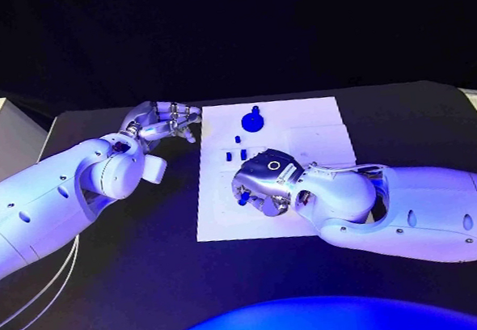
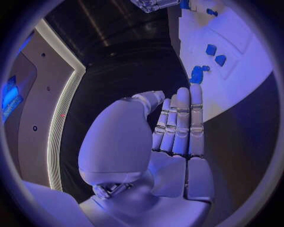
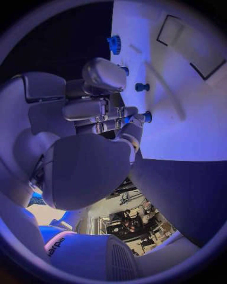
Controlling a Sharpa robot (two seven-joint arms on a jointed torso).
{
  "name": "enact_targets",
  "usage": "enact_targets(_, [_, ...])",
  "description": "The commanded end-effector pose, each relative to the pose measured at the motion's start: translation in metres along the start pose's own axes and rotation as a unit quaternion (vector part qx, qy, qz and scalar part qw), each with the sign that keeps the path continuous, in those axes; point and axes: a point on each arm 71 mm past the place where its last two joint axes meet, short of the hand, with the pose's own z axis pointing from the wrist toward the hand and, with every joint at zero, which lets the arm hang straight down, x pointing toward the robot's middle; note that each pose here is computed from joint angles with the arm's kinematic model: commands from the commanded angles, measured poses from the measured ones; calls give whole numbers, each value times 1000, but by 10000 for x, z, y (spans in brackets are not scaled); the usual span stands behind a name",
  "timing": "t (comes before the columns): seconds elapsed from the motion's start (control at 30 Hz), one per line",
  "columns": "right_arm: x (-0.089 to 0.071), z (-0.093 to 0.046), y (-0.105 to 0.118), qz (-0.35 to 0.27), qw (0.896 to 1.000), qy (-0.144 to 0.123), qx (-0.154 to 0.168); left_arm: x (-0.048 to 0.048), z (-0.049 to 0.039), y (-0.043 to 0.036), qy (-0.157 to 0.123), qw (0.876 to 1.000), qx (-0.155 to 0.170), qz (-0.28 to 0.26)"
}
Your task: Assemble the parts on the task board
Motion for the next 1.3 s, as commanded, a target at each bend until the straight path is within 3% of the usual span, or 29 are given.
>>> enact_targets(0.03, [20, 3, -8, -8, 1000, 6, 2, 14, 1, -11, 2, 1000, 2, -3])
enact_targets(0.53, [88, 68, -35, -6, 1000, 15, 7, 15, -1, -12, 3, 1000, 2, -3])
enact_targets(1.3, [117, 16, -22, 4, 1000, 18, 7, 3, -4, -10, 1, 1000, 1, -3])
